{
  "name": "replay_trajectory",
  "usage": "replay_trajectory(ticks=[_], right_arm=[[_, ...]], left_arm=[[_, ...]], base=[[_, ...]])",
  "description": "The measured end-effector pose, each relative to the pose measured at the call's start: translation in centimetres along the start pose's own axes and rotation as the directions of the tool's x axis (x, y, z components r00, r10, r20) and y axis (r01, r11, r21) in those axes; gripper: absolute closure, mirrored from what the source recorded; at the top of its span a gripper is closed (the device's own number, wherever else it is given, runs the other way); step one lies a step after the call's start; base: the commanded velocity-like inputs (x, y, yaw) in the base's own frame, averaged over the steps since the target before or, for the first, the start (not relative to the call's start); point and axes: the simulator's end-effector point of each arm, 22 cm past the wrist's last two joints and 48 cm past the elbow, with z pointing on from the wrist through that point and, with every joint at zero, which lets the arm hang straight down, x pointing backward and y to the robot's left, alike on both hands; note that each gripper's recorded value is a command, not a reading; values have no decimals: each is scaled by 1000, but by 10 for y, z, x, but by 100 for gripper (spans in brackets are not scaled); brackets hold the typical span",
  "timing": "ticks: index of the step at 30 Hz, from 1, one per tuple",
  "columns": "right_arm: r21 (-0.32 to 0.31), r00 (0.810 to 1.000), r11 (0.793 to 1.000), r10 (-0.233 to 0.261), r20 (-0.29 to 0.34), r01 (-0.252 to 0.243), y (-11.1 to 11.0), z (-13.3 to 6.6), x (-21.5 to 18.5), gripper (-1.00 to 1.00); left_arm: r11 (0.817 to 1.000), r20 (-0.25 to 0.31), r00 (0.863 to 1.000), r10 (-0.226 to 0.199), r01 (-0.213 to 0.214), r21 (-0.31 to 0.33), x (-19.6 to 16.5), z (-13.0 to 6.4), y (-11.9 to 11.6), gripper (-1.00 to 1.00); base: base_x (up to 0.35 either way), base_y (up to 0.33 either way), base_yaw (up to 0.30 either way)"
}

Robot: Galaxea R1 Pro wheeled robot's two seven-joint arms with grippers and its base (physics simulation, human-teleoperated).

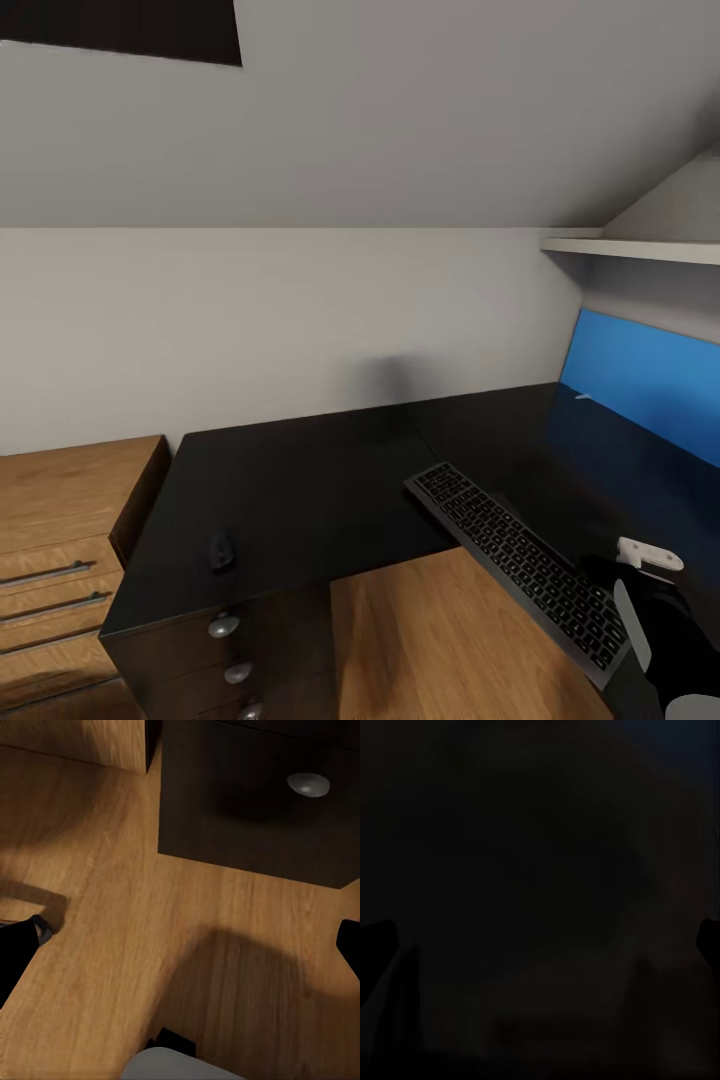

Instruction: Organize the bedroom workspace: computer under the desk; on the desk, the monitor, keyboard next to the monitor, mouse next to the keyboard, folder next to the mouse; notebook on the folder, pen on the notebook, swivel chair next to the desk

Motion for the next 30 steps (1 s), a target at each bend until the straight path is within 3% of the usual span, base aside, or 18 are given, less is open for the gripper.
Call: replay_trajectory(ticks=[21, 30], right_arm=[[-4, 1000, 1000, -11, -8, 11, 3, 0, 2, -100], [-19, 999, 999, -44, -22, 43, 12, -1, 6, -100]], left_arm=[[1000, 2, 1000, 0, 0, 0, 0, 0, 0, -100], [1000, 1, 1000, 0, 0, 0, 0, 0, 0, -100]], base=[[-5, 1, 0], [-78, 105, 0]])
